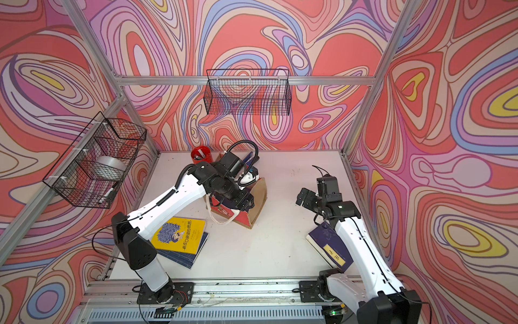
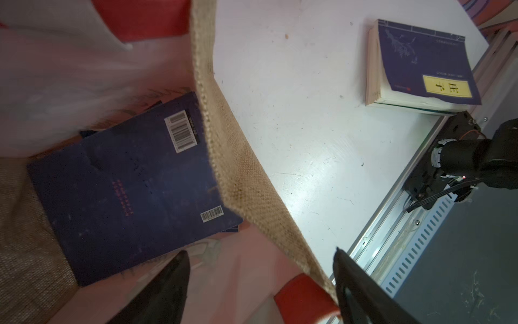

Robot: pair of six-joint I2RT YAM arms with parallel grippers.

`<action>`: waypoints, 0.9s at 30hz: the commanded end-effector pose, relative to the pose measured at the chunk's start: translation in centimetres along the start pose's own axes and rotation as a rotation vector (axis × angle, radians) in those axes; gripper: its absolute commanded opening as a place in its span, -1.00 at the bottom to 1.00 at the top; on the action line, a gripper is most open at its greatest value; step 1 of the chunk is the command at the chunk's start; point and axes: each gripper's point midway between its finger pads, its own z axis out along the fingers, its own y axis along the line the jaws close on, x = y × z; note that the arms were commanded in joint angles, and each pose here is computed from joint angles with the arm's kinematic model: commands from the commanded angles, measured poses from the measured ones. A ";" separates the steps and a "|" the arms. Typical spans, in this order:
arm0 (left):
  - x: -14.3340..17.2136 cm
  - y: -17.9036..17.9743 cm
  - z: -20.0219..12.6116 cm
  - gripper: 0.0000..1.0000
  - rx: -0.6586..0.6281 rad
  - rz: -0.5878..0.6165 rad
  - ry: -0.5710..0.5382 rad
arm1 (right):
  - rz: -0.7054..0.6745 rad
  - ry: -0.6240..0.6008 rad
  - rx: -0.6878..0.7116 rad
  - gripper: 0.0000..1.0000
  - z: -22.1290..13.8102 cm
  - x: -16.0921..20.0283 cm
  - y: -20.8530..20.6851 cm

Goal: Put the books into the canvas bag
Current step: Adjust the canvas bag at the center of the board.

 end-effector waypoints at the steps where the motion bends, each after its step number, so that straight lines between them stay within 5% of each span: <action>1: 0.7 0.0 0.4 -0.08 -0.022 -0.044 0.045 | -0.013 -0.021 -0.001 0.97 -1.2 -0.5 -0.2; 3: 0.3 0.5 0.3 -0.88 -0.050 -0.059 0.046 | -0.008 -0.025 0.000 0.97 -1.4 -0.4 -0.4; 4: -0.1 0.4 -0.2 -1.00 -0.055 -0.058 0.027 | -0.008 -0.023 0.000 0.97 -1.4 -0.2 -0.4; 12: -4.0 1.3 -10.3 -1.00 -0.217 0.024 -0.216 | -0.006 -0.026 0.003 0.97 -1.2 0.2 -0.8; 17: -2.5 2.6 -7.1 -1.00 -0.242 0.018 -0.051 | -0.006 -0.013 0.009 0.97 -0.7 0.6 -1.0; 21: -3.8 1.6 -7.2 -1.00 -0.164 0.029 -0.164 | 0.003 -0.017 0.046 0.97 -0.9 0.8 -1.9; 27: -3.9 1.5 -5.8 -0.93 -0.136 0.027 -0.071 | 0.073 0.058 0.137 0.97 -0.2 2.5 -4.3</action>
